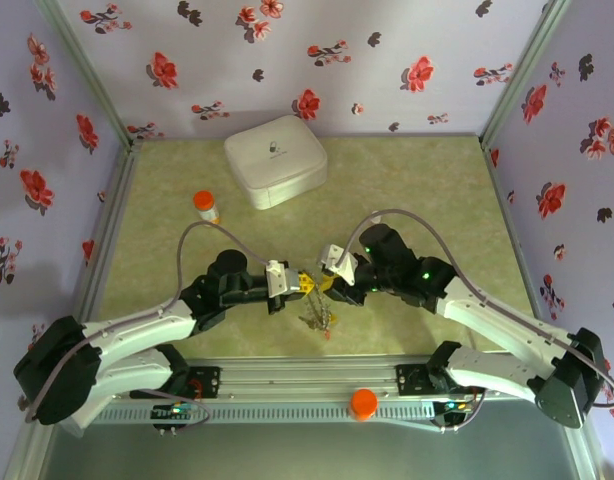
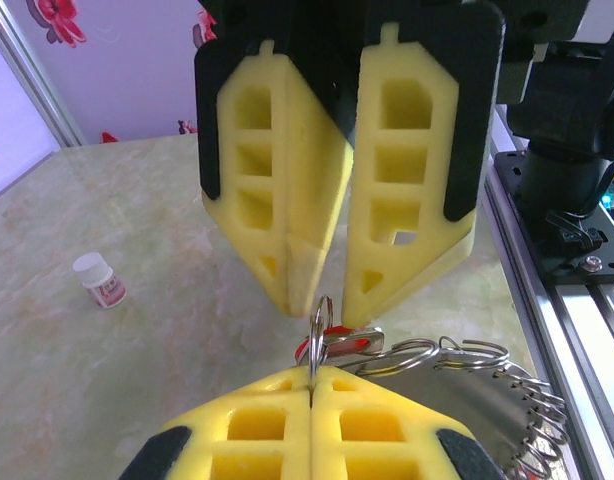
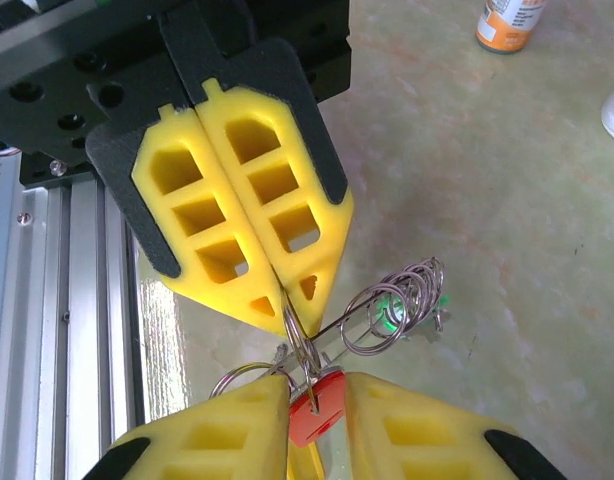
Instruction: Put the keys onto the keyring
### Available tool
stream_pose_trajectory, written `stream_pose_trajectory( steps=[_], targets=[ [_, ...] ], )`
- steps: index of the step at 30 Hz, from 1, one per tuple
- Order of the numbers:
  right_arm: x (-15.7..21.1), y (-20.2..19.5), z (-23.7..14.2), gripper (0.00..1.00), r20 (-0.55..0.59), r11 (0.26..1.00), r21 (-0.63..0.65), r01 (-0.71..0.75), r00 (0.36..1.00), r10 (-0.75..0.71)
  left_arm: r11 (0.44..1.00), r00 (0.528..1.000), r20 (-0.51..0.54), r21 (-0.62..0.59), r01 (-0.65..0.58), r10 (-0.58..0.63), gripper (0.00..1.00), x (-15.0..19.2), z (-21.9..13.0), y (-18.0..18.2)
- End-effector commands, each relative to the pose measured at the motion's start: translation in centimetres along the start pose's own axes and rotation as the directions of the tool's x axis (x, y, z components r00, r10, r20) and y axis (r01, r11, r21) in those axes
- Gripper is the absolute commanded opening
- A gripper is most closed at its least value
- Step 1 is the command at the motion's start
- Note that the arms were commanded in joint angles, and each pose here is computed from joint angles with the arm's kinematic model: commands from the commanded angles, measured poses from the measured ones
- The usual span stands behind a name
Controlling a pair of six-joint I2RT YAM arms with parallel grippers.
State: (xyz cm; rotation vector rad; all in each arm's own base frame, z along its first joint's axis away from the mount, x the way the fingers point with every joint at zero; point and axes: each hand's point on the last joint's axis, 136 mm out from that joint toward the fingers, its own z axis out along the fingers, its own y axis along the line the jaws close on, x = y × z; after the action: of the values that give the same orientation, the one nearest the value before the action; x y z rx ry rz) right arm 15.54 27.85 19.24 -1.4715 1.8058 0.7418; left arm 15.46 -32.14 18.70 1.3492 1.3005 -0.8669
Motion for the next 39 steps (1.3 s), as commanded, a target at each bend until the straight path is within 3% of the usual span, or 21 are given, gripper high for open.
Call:
stream_pose_trajectory(
  steps=[1, 7, 13, 18, 22, 26, 29, 39],
  targets=[
    [-1.3, 0.4, -0.5, 0.16, 0.028, 0.999, -0.016, 0.032, 0.999, -0.032, 0.999, 0.997, 0.071, -0.014, -0.037, 0.038, 0.00, -2.1, -0.4, 0.2],
    [-1.0, 0.1, -0.6, 0.02, 0.010, 0.999, 0.012, 0.042, 0.999, -0.043, 0.999, 0.996, 0.075, -0.010, -0.038, 0.039, 0.00, -2.3, -0.5, 0.2],
    [1.2, -1.1, -0.2, 0.00, -0.087, 0.996, 0.071, 0.051, 0.995, -0.045, 0.999, 0.993, 0.115, 0.020, -0.037, 0.034, 0.00, -3.3, -0.7, -0.3],
    [1.6, -0.6, 0.8, 0.00, -0.094, 0.999, 0.022, 0.027, 0.995, -0.025, 0.999, 0.986, 0.168, 0.027, -0.029, 0.024, 0.00, -4.2, -0.8, -0.4],
    [0.6, -0.4, 0.4, 0.06, -0.033, 0.999, 0.025, 0.044, 0.999, -0.043, 0.999, 0.985, 0.175, 0.041, -0.013, 0.005, 0.00, -4.1, -0.5, -0.5],
    [-0.7, -0.4, -0.9, 0.22, 0.068, 0.992, 0.076, 0.100, 0.992, -0.105, 0.999, 0.986, 0.168, 0.042, -0.008, 0.001, 0.00, -3.7, -0.4, -0.5],
    [-1.1, 0.1, -1.3, 0.28, 0.113, 0.989, 0.074, 0.131, 0.984, -0.139, 0.999, 0.986, 0.166, 0.046, -0.001, -0.007, 0.00, -3.6, -0.3, -0.5],
    [-1.5, 0.6, -0.5, 0.23, 0.140, 0.993, 0.023, 0.118, 0.983, -0.121, 0.999, 0.985, 0.170, 0.049, 0.003, -0.011, 0.00, -3.7, -0.3, -0.5]
  ],
)
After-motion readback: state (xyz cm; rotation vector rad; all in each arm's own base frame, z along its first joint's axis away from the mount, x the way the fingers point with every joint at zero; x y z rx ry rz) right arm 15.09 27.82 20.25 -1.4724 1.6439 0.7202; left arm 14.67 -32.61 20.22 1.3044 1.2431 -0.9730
